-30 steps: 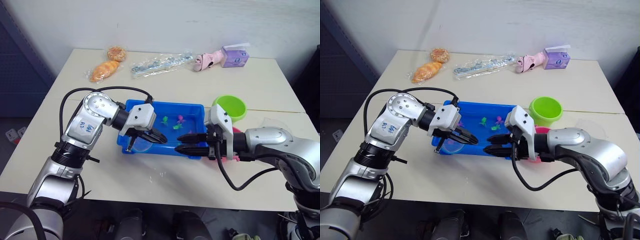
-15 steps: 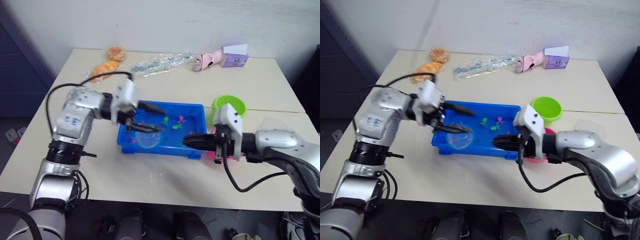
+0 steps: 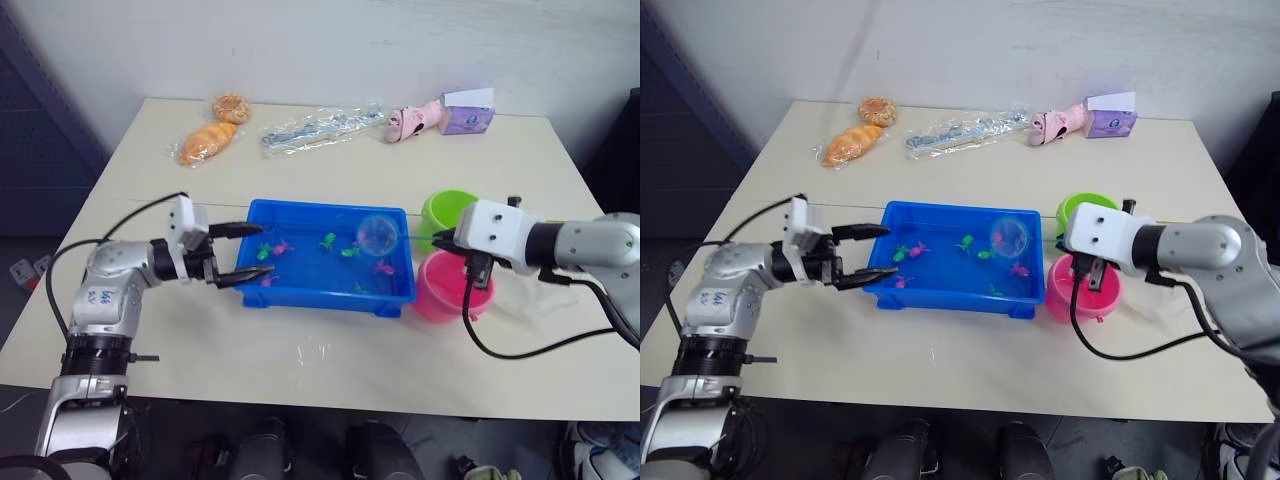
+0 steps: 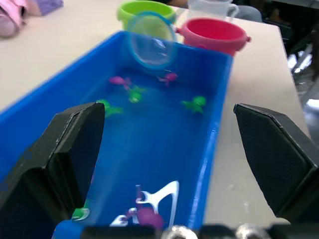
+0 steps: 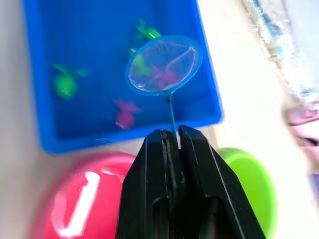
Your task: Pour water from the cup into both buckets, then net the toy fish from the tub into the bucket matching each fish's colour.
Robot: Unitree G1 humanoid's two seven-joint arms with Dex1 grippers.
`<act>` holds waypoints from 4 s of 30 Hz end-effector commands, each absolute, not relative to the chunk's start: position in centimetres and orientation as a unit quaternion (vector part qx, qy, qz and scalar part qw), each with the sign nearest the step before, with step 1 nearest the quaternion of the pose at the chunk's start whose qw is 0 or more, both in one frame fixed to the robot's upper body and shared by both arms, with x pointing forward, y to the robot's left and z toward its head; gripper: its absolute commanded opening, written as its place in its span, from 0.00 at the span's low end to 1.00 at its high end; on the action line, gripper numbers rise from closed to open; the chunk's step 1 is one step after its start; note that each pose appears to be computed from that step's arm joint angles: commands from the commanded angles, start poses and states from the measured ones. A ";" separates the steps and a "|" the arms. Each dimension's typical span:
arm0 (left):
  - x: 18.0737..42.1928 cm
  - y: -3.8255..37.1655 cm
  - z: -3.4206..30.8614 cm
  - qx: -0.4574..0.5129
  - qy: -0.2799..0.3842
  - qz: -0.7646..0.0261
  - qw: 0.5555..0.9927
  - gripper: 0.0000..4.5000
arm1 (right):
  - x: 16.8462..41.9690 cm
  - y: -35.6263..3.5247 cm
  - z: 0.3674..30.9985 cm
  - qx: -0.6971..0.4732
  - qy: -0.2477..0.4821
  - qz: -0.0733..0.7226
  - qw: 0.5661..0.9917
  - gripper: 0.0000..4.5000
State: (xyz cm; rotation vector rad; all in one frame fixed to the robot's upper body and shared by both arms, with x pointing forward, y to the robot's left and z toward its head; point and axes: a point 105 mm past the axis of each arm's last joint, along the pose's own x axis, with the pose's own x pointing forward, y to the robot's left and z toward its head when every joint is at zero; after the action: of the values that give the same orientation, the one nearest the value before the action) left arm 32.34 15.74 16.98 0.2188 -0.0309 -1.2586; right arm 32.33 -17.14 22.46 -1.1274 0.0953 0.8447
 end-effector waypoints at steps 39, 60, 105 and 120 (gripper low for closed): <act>31.6 13.5 18.1 0.105 -0.048 -0.614 0.781 0.99 | 32.1 -16.2 20.6 -0.636 0.211 0.475 0.569 0.00; 31.3 13.3 17.9 0.107 -0.043 -0.616 0.779 0.99 | 32.6 -14.5 20.1 -0.704 0.164 0.498 0.479 0.00; 31.4 14.2 17.5 0.113 -0.036 -0.606 0.786 0.99 | 32.7 -16.0 22.6 -0.430 0.214 0.493 0.725 0.00; 31.5 14.1 17.7 0.106 -0.040 -0.612 0.783 0.99 | 29.7 -18.1 24.9 -0.282 0.198 0.482 0.806 0.00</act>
State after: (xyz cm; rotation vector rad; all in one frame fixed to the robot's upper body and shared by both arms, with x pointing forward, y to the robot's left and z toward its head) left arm 31.55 13.99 16.68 0.2249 -0.0415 -1.3163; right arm 30.83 -18.11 22.79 -0.6238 0.4918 1.0486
